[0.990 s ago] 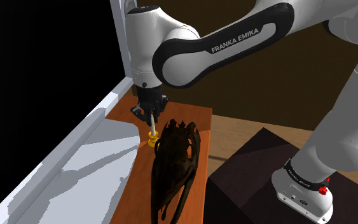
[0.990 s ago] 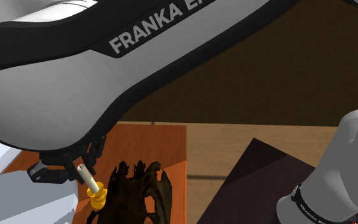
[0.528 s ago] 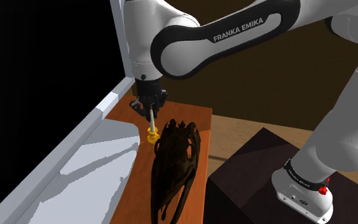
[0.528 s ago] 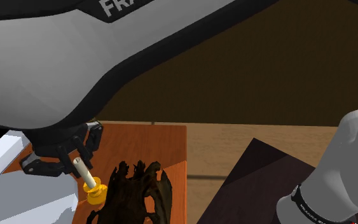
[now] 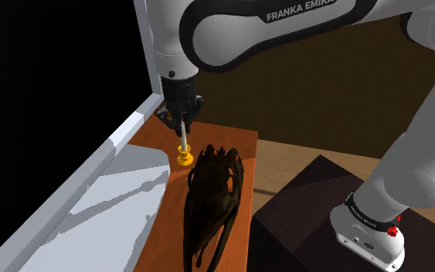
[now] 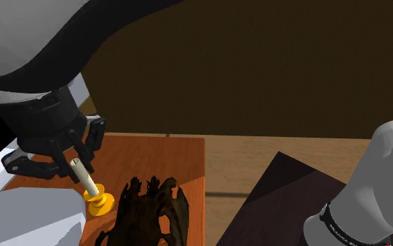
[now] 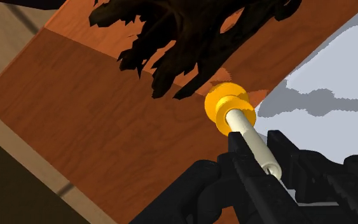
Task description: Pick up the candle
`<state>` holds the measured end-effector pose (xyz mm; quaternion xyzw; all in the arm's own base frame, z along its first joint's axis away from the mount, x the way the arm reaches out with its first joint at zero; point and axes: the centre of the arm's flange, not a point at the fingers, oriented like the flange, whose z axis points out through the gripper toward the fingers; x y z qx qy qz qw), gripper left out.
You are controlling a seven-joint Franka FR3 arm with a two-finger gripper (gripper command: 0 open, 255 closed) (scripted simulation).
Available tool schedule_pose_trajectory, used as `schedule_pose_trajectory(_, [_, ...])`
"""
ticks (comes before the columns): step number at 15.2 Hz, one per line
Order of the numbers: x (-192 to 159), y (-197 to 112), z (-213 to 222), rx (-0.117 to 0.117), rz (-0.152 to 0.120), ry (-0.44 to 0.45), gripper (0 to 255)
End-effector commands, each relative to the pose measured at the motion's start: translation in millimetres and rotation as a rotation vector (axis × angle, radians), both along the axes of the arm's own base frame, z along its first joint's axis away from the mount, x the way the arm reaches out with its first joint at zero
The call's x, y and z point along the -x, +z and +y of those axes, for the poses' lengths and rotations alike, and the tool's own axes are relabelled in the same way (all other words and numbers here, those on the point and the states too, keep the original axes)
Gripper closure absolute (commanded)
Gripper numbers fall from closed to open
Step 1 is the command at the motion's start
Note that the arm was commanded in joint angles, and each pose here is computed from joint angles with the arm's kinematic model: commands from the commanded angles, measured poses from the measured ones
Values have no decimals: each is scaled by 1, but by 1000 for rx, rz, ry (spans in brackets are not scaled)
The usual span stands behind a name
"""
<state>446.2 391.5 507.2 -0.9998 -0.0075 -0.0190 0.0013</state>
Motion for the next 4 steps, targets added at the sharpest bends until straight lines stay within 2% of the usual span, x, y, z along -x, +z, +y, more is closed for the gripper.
schedule_pose_trajectory(1, [1,11,0,0,0,0,255])
schedule_pose_trajectory(4, [1,17,0,0,0,0,255])
